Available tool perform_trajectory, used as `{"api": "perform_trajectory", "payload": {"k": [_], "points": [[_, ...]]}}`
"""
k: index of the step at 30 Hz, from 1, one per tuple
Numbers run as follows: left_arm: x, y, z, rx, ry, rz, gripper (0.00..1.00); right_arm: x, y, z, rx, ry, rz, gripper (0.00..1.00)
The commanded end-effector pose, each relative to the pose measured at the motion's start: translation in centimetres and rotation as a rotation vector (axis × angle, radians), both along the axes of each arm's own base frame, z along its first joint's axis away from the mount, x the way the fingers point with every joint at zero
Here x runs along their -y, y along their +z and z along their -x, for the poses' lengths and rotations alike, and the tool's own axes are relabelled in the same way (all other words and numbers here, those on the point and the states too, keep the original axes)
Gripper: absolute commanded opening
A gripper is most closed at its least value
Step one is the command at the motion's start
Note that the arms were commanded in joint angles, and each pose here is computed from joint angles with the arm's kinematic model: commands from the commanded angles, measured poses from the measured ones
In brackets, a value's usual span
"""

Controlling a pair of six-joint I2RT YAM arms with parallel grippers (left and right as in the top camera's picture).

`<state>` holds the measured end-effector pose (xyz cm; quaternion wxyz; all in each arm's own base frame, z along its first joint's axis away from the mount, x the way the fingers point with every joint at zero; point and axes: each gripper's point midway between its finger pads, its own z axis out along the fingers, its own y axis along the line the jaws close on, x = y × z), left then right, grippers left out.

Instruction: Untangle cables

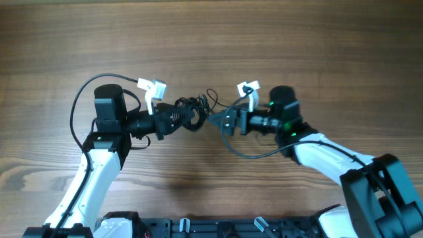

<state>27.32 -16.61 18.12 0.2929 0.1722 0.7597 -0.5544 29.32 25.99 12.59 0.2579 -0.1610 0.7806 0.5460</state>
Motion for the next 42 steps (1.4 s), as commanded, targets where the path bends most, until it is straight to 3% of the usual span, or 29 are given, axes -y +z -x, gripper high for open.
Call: {"api": "perform_trajectory", "payload": {"k": [1,2,3,5,12,15,18,20,21,22,24,26,29,30,31,35,42], "points": [[0.3,0.0,1.6,0.099,-0.097,0.002,0.04,3.8,5.6,3.1,0.366,0.338,-0.196,0.95],[0.4,-0.3,1.8,0.079,-0.113,0.015,0.04,5.3,6.1,2.4,0.427,0.322,-0.201,0.86],[0.8,0.1,2.5,0.083,-0.164,0.065,0.04,6.3,6.4,1.6,0.455,0.289,-0.192,0.83],[1.6,1.8,4.7,0.146,-0.322,0.202,0.04,6.5,6.6,1.4,0.469,0.281,-0.191,0.87],[6.2,1.4,8.7,0.146,-0.543,0.222,0.04,2.7,6.6,4.2,0.463,0.411,-0.219,0.88],[6.7,1.5,9.1,0.157,-0.567,0.224,0.04,1.8,6.3,4.7,0.442,0.419,-0.213,0.81],[6.6,1.5,9.1,0.159,-0.566,0.224,0.06,1.1,5.4,5.3,0.420,0.437,-0.203,0.60],[6.6,1.6,8.9,0.184,-0.566,0.224,0.06,0.6,5.0,6.1,0.388,0.462,-0.204,0.54],[6.7,1.7,8.8,0.202,-0.567,0.224,0.06,0.3,4.9,6.5,0.385,0.475,-0.206,0.45],[6.7,1.7,8.7,0.216,-0.564,0.218,0.08,0.0,5.0,6.7,0.386,0.486,-0.209,0.27],[6.9,1.2,8.0,0.224,-0.532,0.181,0.09,-0.1,5.0,6.9,0.385,0.491,-0.210,0.04],[7.1,0.2,6.9,0.190,-0.469,0.119,0.10,-0.1,4.9,6.9,0.381,0.490,-0.210,0.04],[6.9,-1.3,4.9,0.109,-0.348,0.024,0.36,0.1,4.7,6.0,0.354,0.445,-0.190,0.04],[6.5,-1.8,4.0,0.075,-0.295,-0.004,0.57,0.4,4.3,4.5,0.268,0.353,-0.159,0.04],[5.9,-2.3,2.9,0.038,-0.228,-0.033,1.00,0.8,3.9,3.0,0.187,0.260,-0.135,0.04],[2.8,-4.1,-1.3,-0.158,0.053,-0.097,1.00,2.8,3.6,-0.7,-0.055,0.024,-0.144,0.04],[1.9,-5.6,-2.4,-0.283,0.186,-0.138,1.00,4.2,3.8,-3.6,-0.440,-0.222,-0.254,0.04]]}}
